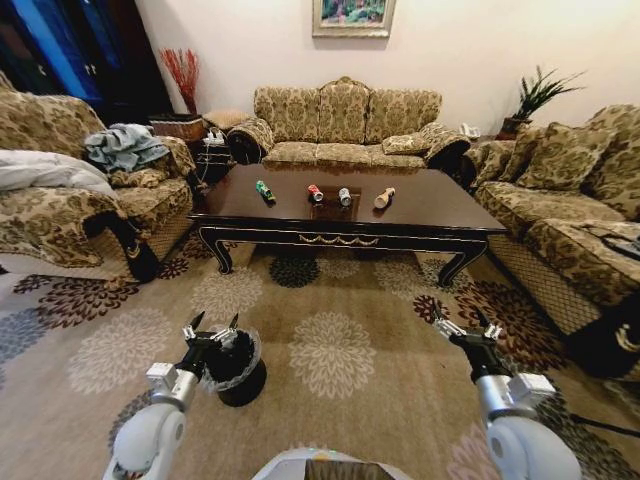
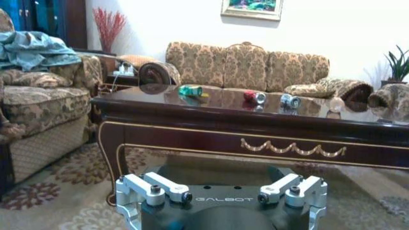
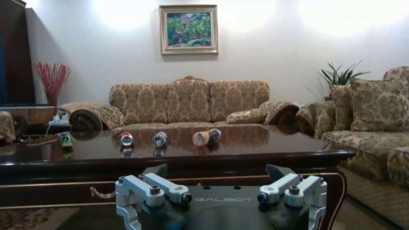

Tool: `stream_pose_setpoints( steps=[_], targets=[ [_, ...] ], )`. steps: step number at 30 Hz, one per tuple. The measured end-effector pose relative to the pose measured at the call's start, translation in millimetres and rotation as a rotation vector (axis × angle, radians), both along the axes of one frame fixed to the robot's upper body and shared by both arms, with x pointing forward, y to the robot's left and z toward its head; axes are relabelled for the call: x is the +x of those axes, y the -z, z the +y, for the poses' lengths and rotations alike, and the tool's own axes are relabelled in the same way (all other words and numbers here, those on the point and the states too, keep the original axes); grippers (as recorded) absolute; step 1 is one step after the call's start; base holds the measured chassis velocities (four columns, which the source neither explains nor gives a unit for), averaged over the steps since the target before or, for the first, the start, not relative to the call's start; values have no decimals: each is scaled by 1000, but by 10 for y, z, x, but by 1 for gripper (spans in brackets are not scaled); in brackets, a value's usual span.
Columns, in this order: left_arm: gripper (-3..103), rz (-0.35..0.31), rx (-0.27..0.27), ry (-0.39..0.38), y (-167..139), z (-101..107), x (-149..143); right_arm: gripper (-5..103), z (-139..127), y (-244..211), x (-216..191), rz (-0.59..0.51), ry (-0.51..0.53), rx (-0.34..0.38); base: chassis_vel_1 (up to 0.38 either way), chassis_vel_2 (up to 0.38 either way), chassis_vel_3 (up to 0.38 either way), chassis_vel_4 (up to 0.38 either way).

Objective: Move to the front of the table and place the trash on the table into the trash bin.

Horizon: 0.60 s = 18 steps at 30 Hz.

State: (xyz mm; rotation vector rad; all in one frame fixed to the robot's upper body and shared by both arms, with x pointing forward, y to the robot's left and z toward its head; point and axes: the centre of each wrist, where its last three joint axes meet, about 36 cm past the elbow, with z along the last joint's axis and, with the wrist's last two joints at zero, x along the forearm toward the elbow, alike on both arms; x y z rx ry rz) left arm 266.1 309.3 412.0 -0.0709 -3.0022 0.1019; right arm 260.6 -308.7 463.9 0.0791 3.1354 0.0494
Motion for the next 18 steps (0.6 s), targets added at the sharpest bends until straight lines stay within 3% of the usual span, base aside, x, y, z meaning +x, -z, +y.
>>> stream_pose_setpoints(
  steps=[9, 18],
  targets=[
    [100, 3, 5, -2, 2, -92, -37, 100, -140, 82, 80, 18, -25, -80, 0, 0, 0, 0],
    [100, 2, 14, -1, 77, -100, -61, 100, -164, 187, 102, 26, -28, -107, 0, 0, 0, 0]
  ],
)
